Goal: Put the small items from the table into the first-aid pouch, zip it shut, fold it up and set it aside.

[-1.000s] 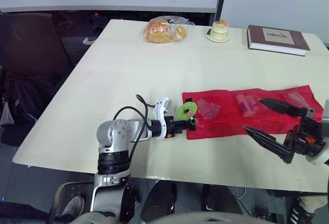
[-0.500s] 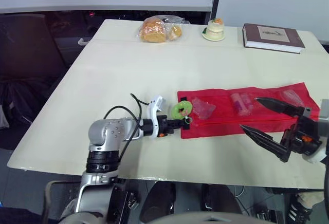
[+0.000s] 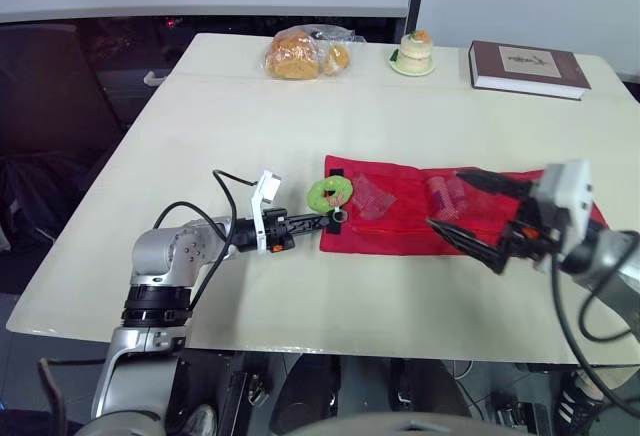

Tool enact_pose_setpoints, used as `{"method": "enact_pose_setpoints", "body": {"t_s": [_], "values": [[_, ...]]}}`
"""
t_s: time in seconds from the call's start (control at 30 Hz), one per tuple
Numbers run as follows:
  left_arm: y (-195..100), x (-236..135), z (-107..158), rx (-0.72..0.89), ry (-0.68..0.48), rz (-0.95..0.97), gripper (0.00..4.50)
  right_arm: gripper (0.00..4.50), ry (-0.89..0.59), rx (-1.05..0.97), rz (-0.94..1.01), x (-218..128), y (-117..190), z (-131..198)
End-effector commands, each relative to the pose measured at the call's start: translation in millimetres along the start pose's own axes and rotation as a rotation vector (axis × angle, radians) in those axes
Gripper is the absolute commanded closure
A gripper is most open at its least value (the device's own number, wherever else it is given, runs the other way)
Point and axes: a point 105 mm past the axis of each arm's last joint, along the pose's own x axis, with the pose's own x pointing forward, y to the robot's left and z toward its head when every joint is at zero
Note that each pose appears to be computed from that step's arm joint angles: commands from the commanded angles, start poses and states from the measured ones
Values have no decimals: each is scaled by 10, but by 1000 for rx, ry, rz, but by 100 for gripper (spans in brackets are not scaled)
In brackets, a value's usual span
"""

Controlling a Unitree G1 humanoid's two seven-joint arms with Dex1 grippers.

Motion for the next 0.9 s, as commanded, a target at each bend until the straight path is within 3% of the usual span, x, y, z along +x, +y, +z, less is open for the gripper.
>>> {"method": "enact_pose_setpoints", "body": {"t_s": [0.03, 0.27, 0.47, 0.83, 0.9], "values": [[-61, 18, 98, 57, -18, -38, 435, 0, 55, 5, -18, 334, -106, -122], [-57, 33, 74, 76, -12, -37, 435, 0, 71, 36, 36, 1047, -56, -55], [-72, 46, 69, 85, -20, -36, 435, 0, 146, -145, 74, 1570, -21, -61], [-109, 72, 51, 96, -24, -42, 435, 0, 352, -122, 129, 1743, 48, -506], [-105, 77, 50, 96, -24, -40, 450, 79, 380, -86, 148, 1712, 86, -572]]}}
